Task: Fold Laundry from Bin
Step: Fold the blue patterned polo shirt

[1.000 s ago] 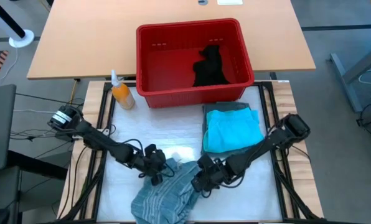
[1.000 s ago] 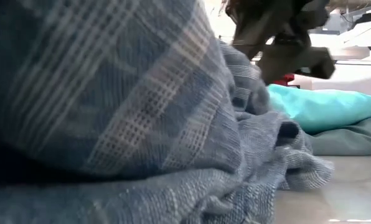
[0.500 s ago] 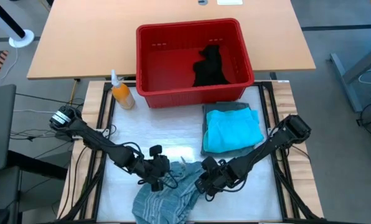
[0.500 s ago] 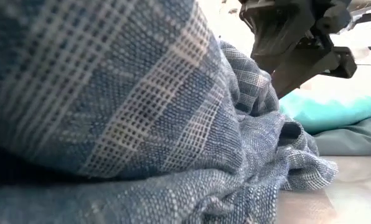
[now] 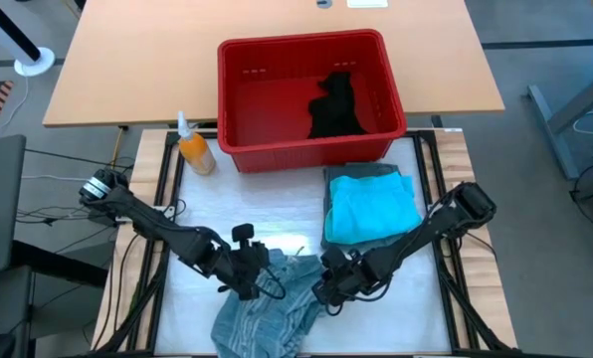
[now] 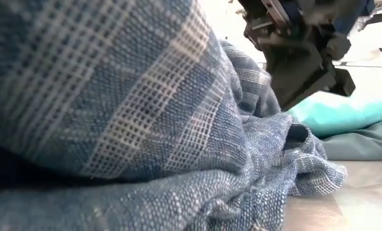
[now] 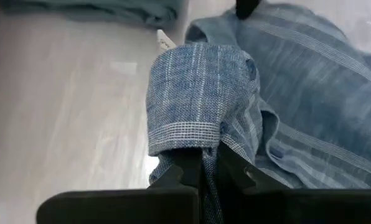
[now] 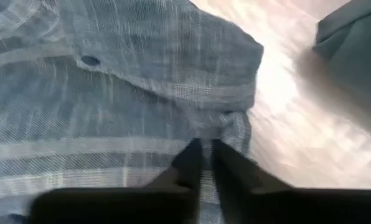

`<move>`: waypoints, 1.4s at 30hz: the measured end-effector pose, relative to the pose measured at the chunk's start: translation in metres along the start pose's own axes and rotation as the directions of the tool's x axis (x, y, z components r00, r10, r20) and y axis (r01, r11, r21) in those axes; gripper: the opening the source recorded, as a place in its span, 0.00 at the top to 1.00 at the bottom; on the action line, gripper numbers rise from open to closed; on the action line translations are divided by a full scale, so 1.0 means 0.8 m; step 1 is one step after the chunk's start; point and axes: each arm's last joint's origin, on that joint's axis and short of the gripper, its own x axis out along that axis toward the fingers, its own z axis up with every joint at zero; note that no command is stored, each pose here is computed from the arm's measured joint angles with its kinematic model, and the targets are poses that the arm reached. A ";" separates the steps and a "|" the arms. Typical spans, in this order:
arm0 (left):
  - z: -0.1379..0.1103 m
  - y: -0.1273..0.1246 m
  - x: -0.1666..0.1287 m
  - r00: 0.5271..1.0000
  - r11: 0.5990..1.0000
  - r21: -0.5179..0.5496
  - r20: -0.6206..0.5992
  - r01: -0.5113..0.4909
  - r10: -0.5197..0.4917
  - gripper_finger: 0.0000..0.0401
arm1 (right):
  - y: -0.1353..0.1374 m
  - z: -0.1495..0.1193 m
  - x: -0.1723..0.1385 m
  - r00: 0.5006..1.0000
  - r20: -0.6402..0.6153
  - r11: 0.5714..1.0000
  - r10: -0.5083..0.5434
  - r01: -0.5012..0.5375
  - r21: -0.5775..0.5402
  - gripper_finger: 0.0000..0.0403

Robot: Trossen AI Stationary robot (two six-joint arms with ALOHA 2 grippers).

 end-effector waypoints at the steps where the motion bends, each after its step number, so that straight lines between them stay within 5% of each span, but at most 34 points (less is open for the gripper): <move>1: -0.003 -0.001 0.000 1.000 1.000 -0.001 -0.008 0.000 0.000 1.00 | -0.001 -0.002 0.003 1.000 -0.004 1.000 0.010 -0.010 -0.002 0.96; 13: -0.019 -0.012 -0.009 0.998 1.000 -0.016 -0.057 -0.006 0.005 1.00 | 0.024 0.022 -0.014 0.968 0.092 0.971 0.235 -0.228 -0.078 0.95; 31: -0.034 -0.007 -0.013 0.987 0.990 -0.072 -0.119 -0.120 0.111 1.00 | -0.013 0.076 0.032 0.990 0.071 0.992 0.121 -0.122 0.008 0.40; 36: -0.035 -0.006 -0.012 0.985 0.989 -0.070 -0.124 -0.127 0.118 1.00 | -0.009 0.065 0.059 0.987 0.028 0.966 0.161 -0.152 -0.208 0.37; 42: -0.039 -0.003 -0.010 0.981 0.987 -0.081 -0.146 -0.140 0.128 1.00 | -0.018 0.059 0.081 0.995 0.006 0.969 0.102 -0.098 -0.227 0.40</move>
